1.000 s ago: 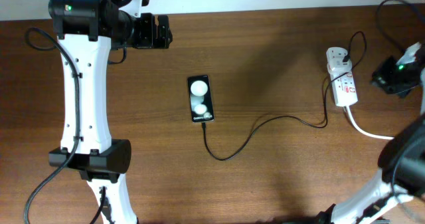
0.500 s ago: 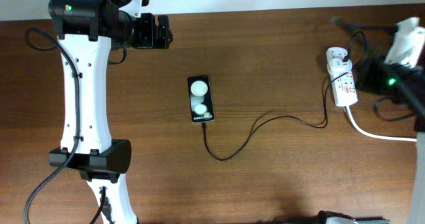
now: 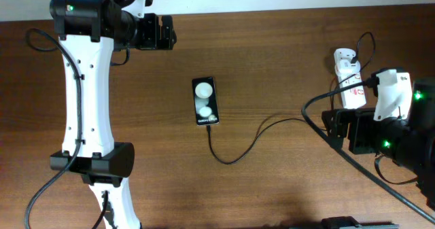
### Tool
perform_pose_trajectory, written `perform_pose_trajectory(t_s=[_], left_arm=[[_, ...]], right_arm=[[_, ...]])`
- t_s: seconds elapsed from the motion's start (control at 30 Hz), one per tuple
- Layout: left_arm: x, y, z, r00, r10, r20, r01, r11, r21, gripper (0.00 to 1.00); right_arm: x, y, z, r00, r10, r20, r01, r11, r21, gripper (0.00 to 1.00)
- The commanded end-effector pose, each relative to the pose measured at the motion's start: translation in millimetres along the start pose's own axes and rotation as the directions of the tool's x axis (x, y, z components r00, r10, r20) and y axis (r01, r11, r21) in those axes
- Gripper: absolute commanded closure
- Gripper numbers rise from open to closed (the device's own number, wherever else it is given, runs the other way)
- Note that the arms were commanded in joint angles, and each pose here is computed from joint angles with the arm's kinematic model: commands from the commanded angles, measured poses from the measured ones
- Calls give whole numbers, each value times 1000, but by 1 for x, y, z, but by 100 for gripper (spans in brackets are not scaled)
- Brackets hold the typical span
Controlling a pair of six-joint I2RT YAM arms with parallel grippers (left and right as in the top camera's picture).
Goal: Plug charger to phone and switch on socket
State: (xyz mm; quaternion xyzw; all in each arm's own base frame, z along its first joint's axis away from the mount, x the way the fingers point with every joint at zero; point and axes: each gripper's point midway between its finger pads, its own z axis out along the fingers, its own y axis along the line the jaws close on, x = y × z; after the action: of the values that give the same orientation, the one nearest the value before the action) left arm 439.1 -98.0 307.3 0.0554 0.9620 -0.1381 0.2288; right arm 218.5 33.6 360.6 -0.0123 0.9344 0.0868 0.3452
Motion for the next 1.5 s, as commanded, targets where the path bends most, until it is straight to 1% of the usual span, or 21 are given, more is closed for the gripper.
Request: perform_pose_trajectory(t_s=[0.0, 0.07, 0.13, 0.17, 0.2, 0.3, 0.33, 0.4, 0.43, 0.5, 0.53, 0.67, 0.77, 0.87, 0.97, 1.37, 1.47], left_arm=[[-2, -3, -9, 1000, 9, 26, -10, 1000, 11, 1], [-2, -3, -9, 1000, 9, 26, -10, 1000, 11, 1], [-2, -3, -9, 1000, 9, 26, -10, 1000, 11, 1], [-2, -3, -9, 1000, 9, 26, -10, 1000, 11, 1], [-2, -3, -9, 1000, 9, 26, -10, 1000, 11, 1], [-2, -3, -9, 1000, 9, 26, -10, 1000, 11, 1], [-2, -3, -9, 1000, 9, 26, -10, 1000, 11, 1], [-2, -3, -9, 1000, 9, 26, -10, 1000, 11, 1], [-2, -3, -9, 1000, 9, 26, -10, 1000, 11, 1], [-2, -3, -9, 1000, 9, 26, -10, 1000, 12, 1], [-2, -3, -9, 1000, 9, 26, -10, 1000, 11, 1], [-2, -3, -9, 1000, 9, 26, -10, 1000, 11, 1], [-2, -3, -9, 1000, 9, 26, -10, 1000, 11, 1], [-2, -3, -9, 1000, 9, 26, -10, 1000, 11, 1], [-2, -3, -9, 1000, 9, 26, -10, 1000, 11, 1], [-2, -3, -9, 1000, 9, 26, -10, 1000, 11, 1], [2, -2, -2, 1000, 4, -5, -4, 1000, 11, 1]], right_arm=[[0, -5, 9, 999, -8, -35, 10, 1000, 29, 1], [1, -9, 17, 997, -3, -72, 7, 999, 48, 1], [-6, -14, 23, 998, -7, -60, 11, 997, 71, 1], [-12, -14, 26, 1000, -12, -25, 14, 997, 70, 1], [-18, -14, 31, 999, -22, 45, 19, 998, 66, 1], [-14, -15, 40, 975, -45, 217, 34, 998, 54, 1], [-1, -17, 44, 956, -54, 288, 41, 998, 52, 1], [18, -19, 51, 934, -61, 351, 46, 998, 51, 1], [30, -22, 57, 911, -67, 408, 49, 997, 54, 1], [42, -25, 67, 879, -74, 471, 52, 997, 59, 1], [52, -28, 78, 852, -79, 517, 57, 997, 58, 1], [83, -37, 125, 767, -90, 635, 69, 996, 57, 1], [101, -42, 153, 717, -94, 691, 76, 995, 57, 1], [110, -47, 166, 702, -95, 706, 68, 995, 67, 1], [111, -54, 167, 706, -95, 702, 40, 995, 94, 1], [111, -54, 167, 706, -94, 702, 40, 995, 93, 1], [111, -54, 167, 706, -94, 702, 40, 995, 93, 1]])
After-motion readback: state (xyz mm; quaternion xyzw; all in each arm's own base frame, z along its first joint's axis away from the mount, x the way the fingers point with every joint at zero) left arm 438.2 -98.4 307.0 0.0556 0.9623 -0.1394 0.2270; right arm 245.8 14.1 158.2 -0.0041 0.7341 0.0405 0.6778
